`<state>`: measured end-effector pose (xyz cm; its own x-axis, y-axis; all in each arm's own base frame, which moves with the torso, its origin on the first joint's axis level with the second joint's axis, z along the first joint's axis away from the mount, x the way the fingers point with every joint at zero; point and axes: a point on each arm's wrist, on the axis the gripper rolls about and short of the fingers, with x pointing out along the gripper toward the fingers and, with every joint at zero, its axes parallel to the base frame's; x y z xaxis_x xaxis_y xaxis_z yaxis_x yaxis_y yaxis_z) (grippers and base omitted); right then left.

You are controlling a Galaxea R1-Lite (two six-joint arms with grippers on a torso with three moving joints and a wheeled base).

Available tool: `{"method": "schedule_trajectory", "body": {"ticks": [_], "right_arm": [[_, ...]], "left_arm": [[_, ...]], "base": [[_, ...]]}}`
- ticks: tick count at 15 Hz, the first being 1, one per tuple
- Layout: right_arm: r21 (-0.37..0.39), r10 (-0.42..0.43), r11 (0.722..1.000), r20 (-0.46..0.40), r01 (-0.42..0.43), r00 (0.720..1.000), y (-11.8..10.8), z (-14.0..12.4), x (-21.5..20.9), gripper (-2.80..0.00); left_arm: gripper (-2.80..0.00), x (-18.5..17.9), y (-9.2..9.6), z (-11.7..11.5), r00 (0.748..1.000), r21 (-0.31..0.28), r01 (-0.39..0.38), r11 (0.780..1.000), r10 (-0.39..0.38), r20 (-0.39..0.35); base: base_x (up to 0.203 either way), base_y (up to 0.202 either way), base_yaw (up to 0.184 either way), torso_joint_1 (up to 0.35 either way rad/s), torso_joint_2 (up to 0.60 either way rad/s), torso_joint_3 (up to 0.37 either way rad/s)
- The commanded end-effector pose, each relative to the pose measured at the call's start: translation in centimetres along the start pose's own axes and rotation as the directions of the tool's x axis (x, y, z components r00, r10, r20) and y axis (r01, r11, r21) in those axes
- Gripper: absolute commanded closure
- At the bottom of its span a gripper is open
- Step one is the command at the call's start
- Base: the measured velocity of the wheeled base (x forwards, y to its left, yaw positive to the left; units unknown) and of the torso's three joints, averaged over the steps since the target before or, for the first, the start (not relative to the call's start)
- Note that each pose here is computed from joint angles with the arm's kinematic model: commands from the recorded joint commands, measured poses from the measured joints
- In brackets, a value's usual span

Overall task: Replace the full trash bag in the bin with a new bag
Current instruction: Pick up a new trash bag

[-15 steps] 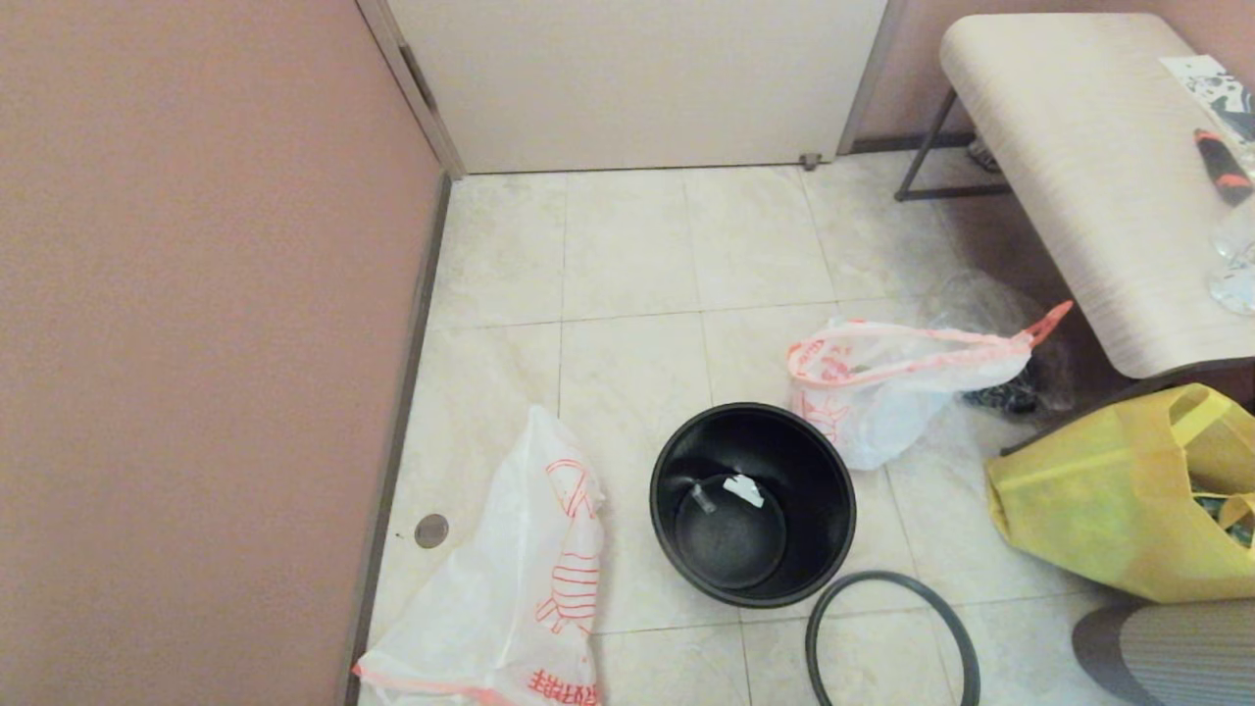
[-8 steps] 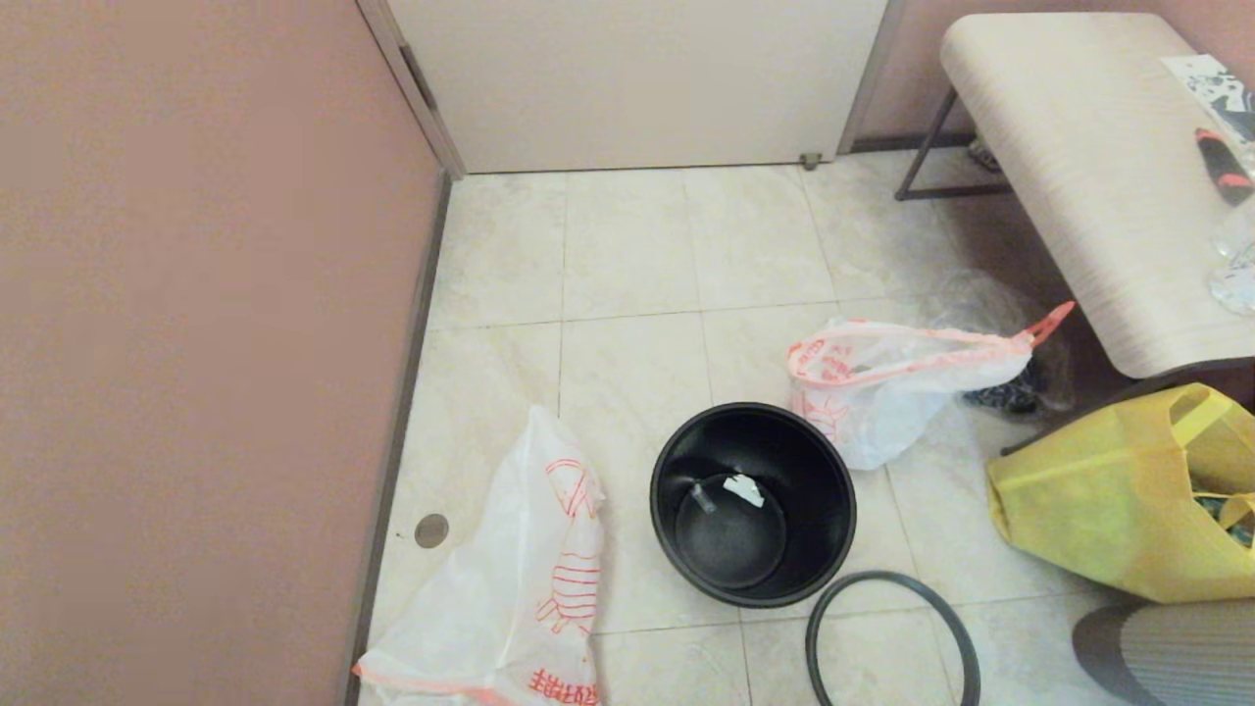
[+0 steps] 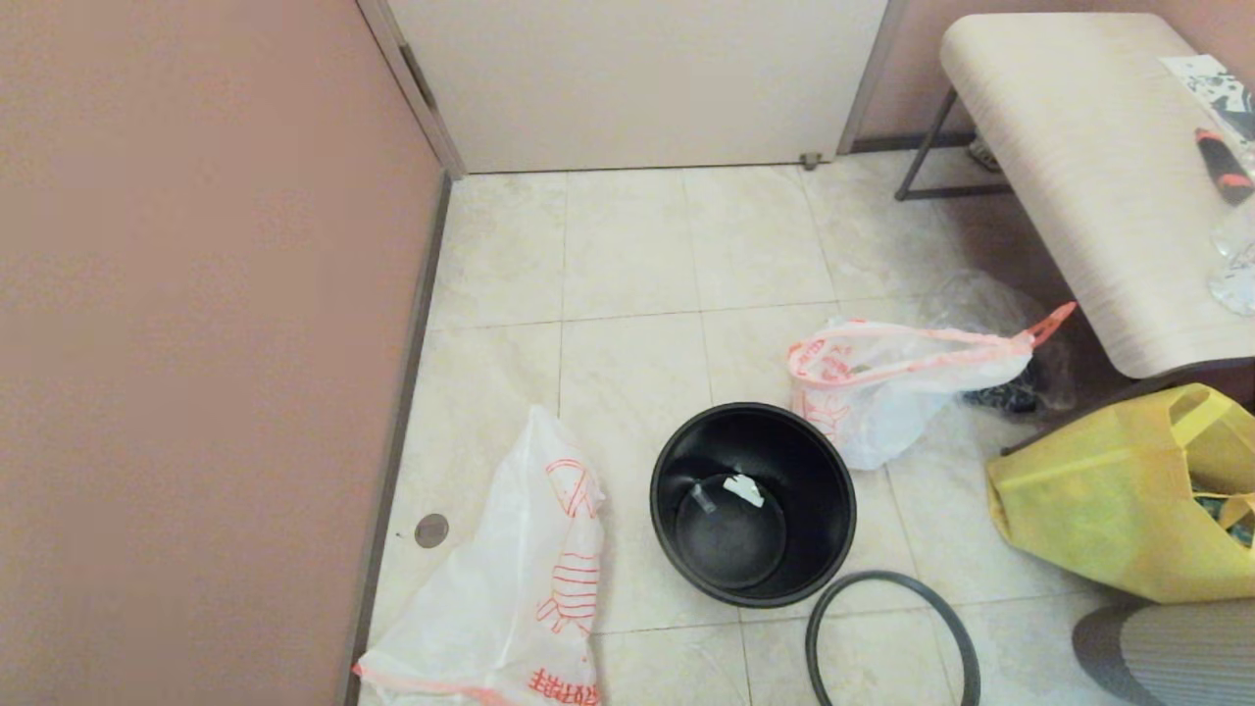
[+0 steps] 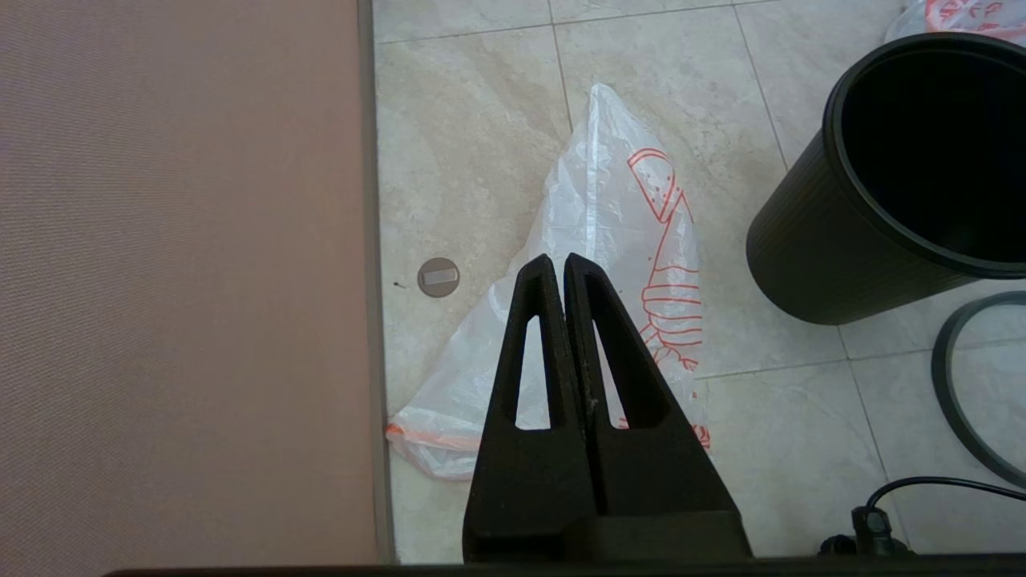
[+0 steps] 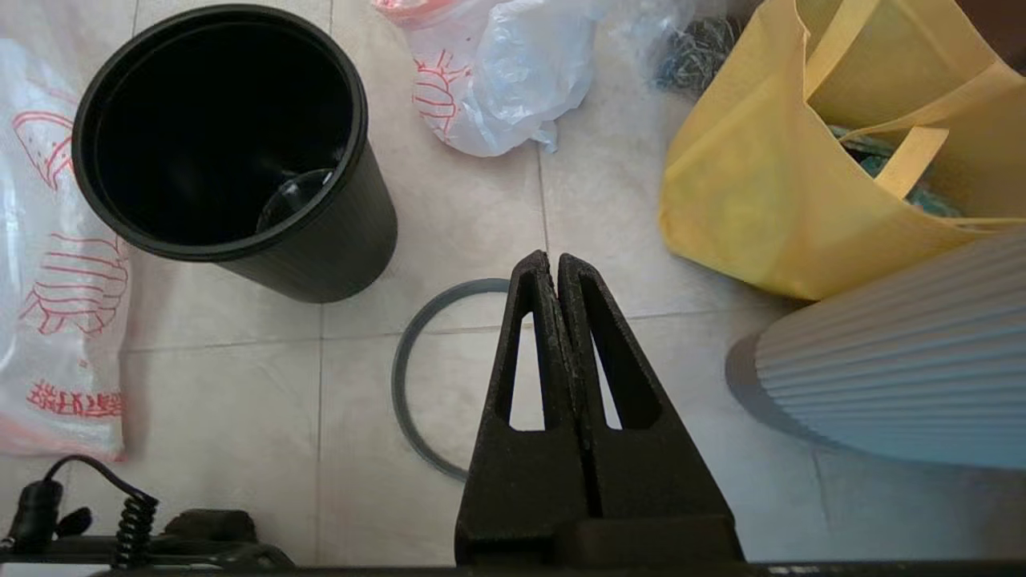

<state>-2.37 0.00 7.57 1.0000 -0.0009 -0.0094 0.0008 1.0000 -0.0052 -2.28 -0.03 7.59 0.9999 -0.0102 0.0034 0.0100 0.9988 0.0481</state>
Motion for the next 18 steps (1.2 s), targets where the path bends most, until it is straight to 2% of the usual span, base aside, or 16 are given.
{"method": "schedule_trajectory", "body": {"ticks": [1, 18], "right_arm": [[0.004, 0.000, 1.000, -0.002, 0.000, 1.000, 0.00, 0.00, 0.01, 0.00], [0.004, 0.000, 1.000, -0.003, 0.000, 1.000, 0.00, -0.02, 0.02, 0.00]], "left_arm": [[0.00, 0.03, 0.00, -0.12, 1.000, 0.000, -0.001, 1.000, 0.001, -0.003], [0.00, 0.03, -0.03, -0.12, 1.000, 0.006, 0.011, 1.000, -0.011, -0.003]], "base": [[0.000, 0.000, 0.000, 0.000, 0.00, 0.000], [0.000, 0.000, 0.000, 0.000, 0.00, 0.000]]}}
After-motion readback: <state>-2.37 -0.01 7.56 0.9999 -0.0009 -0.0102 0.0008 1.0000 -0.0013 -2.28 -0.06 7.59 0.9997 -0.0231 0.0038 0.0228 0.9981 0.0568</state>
